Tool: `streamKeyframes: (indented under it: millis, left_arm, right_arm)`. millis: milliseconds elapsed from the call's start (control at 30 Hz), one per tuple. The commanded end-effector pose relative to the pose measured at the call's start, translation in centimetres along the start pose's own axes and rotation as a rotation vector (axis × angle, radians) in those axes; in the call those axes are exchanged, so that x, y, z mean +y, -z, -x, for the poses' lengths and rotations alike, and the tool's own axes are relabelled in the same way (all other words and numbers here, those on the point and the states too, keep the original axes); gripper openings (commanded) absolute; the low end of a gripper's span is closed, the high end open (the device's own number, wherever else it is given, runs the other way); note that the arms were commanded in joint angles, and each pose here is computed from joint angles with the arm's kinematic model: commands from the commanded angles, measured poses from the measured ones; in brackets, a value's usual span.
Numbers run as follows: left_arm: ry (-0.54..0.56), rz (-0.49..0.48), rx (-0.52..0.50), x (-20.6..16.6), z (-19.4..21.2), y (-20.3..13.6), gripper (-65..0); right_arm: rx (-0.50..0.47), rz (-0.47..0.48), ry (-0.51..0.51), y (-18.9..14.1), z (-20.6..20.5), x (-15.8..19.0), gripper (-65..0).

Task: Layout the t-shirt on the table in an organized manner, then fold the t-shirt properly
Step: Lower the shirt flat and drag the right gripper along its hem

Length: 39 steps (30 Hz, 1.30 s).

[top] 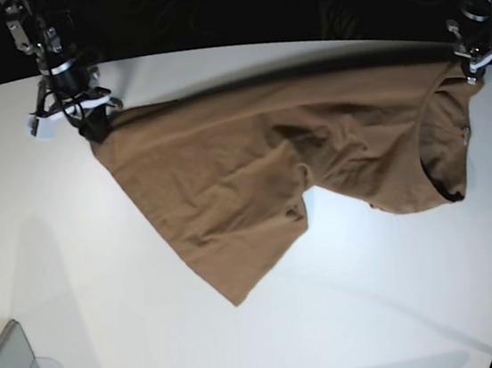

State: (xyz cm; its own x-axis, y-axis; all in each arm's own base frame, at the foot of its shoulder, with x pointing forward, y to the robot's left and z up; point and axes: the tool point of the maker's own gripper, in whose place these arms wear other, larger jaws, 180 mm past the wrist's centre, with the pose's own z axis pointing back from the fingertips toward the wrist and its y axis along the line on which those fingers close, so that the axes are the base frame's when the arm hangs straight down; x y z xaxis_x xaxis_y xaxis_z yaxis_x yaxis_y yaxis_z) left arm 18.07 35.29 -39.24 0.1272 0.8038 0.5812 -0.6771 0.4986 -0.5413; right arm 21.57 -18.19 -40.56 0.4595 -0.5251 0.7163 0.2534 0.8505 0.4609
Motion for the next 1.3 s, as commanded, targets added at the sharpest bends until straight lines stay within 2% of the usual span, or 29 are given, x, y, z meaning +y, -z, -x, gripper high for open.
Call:
streamKeyframes:
  millis: [0, 100, 267, 367, 467, 600, 800, 1000, 1100, 1267]
  left_arm:
    - [0.012, 0.015, -0.028, -0.3, -1.1, -0.2, -65.0]
    - [0.015, 0.014, -0.027, -0.3, -1.0, -0.2, -65.0]
    - [0.012, 0.017, -0.026, -0.4, -0.9, -0.1, -65.0]
    - [0.013, 0.017, -0.026, -0.4, -0.9, -0.1, -65.0]
    - [0.015, 0.018, -0.025, -0.5, -0.9, -0.1, -65.0]
    - [0.019, 0.019, -0.028, -0.5, -1.0, -0.2, -65.0]
    - [0.022, 0.022, -0.025, -0.6, -1.0, -0.3, -65.0]
    - [0.023, 0.023, 0.022, -0.7, -0.2, -0.3, -65.0]
    - [0.022, 0.024, 0.026, -0.7, -0.2, -0.2, -65.0]
    - [0.023, 0.025, 0.027, -0.8, -0.1, -0.2, -65.0]
  right_arm:
    - [-0.049, -0.044, -0.006, -0.2, -1.6, 0.9, -50.5]
    - [-0.058, -0.046, -0.01, -0.7, -1.9, 0.7, -46.3]
    - [-0.102, -0.012, -0.001, -1.3, -3.5, -0.7, -45.7]
    - [-0.127, -0.106, -0.034, -0.5, -5.1, 1.3, -45.7]
    - [-0.088, -0.218, -0.072, 1.8, -6.2, 4.9, -45.6]
    - [-0.024, -0.303, -0.126, 5.4, -7.6, 8.8, -45.5]
    - [0.126, -0.35, -0.241, 11.8, -6.5, 12.8, -40.5]
    - [0.196, -0.362, -0.317, 14.9, -4.9, 15.0, -38.0]
    - [0.167, -0.341, -0.339, 16.4, -5.2, 15.4, -38.0]
    - [0.082, -0.304, -0.525, 17.5, -4.9, 15.7, -38.0]
